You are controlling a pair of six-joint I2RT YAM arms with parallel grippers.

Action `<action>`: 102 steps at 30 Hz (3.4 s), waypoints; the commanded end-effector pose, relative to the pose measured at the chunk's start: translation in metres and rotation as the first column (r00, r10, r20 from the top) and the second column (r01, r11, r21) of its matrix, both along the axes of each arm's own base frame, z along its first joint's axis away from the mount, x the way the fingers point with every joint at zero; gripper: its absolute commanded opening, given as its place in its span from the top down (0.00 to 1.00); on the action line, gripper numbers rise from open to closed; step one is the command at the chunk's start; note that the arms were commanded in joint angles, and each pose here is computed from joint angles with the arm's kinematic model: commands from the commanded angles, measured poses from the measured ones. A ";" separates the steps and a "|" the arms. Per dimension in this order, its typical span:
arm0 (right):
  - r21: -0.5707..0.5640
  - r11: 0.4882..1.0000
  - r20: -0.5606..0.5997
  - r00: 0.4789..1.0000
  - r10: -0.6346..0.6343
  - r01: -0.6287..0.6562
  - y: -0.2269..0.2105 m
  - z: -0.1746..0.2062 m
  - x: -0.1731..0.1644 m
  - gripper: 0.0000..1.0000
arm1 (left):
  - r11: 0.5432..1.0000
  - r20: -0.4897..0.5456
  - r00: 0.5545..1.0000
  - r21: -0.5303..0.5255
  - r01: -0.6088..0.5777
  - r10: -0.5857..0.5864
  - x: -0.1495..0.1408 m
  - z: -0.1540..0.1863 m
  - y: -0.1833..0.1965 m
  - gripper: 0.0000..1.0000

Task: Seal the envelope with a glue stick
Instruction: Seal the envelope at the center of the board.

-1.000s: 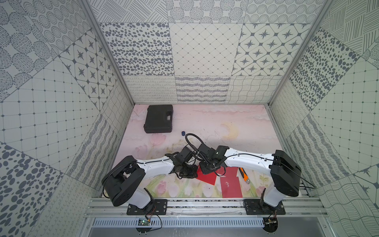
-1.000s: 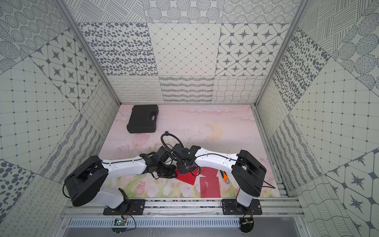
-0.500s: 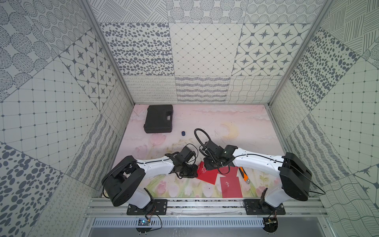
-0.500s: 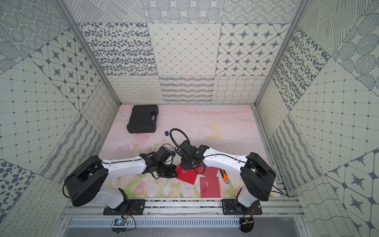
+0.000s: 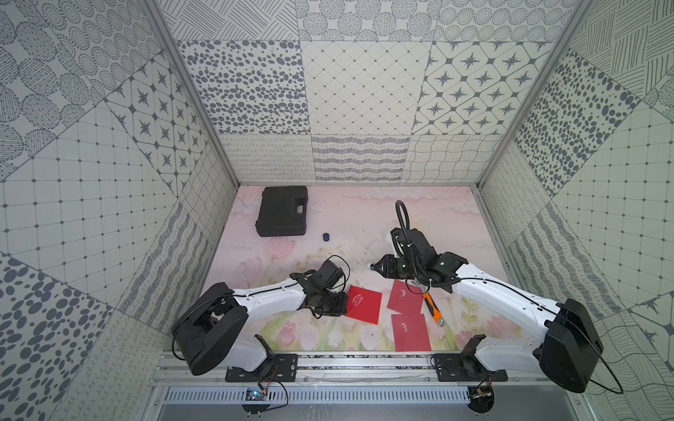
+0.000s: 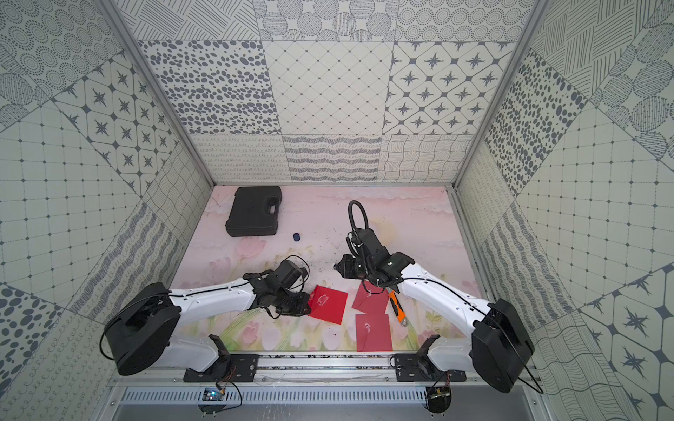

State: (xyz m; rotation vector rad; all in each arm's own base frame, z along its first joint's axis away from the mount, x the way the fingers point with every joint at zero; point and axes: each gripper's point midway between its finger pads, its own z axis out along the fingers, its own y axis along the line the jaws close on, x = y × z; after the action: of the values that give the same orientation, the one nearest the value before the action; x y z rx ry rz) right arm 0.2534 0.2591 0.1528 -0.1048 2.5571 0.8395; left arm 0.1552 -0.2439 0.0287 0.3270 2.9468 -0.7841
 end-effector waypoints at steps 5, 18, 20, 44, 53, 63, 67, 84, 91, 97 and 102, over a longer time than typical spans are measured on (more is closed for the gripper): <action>0.063 0.998 0.047 0.999 0.009 -0.012 -0.005 0.017 0.006 1.00 | 0.997 0.014 0.999 0.059 -0.047 0.046 -0.004 0.011 0.020 0.62; 0.079 0.997 0.065 0.998 -0.022 0.017 -0.024 0.025 0.010 1.00 | 0.995 -0.007 0.997 -0.066 -0.078 0.078 0.024 0.036 -0.001 0.49; 0.082 0.996 0.065 0.997 -0.030 0.025 -0.027 0.027 0.010 1.00 | 0.993 -0.028 0.997 -0.092 -0.073 0.071 0.027 0.035 -0.008 0.50; 0.091 0.994 0.069 0.995 -0.065 0.058 -0.042 0.038 0.003 1.00 | 0.960 -0.160 0.987 -0.273 -0.064 0.020 0.037 0.017 -0.058 0.54; 0.084 0.994 0.064 0.995 -0.069 0.064 -0.045 0.037 0.001 1.00 | 0.966 -0.175 0.983 -0.242 -0.087 0.045 0.035 0.008 -0.054 0.51; 0.083 0.994 0.070 0.995 -0.070 0.064 -0.044 0.039 0.002 1.00 | 0.973 -0.136 0.989 -0.216 -0.083 0.055 0.026 0.033 -0.039 0.51; 0.085 0.995 0.071 0.995 -0.067 0.061 -0.043 0.040 0.003 1.00 | 0.965 -0.150 0.988 -0.251 -0.070 0.033 0.024 0.037 -0.049 0.52; 0.080 0.995 0.064 0.996 -0.065 0.059 -0.045 0.039 0.001 1.00 | 0.951 -0.161 0.987 -0.305 -0.047 -0.003 0.036 0.029 -0.087 0.53; 0.068 0.996 0.061 0.996 -0.068 0.064 -0.047 0.037 0.000 1.00 | 0.963 -0.156 0.988 -0.266 -0.043 0.001 0.033 0.028 -0.082 0.54; 0.069 0.996 0.058 0.996 -0.064 0.060 -0.046 0.036 -0.001 1.00 | 0.953 -0.161 0.987 -0.297 -0.057 0.009 0.039 0.025 -0.094 0.55; 0.072 0.995 0.060 0.996 -0.068 0.064 -0.047 0.036 -0.001 1.00 | 0.955 -0.170 0.985 -0.293 -0.055 0.004 0.039 0.020 -0.100 0.54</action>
State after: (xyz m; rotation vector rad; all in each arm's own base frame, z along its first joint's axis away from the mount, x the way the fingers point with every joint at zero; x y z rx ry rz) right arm 0.2484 0.2125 0.1787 -0.0191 2.5071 0.8730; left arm 0.1881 -0.3315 0.0439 0.1864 2.9532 -1.2480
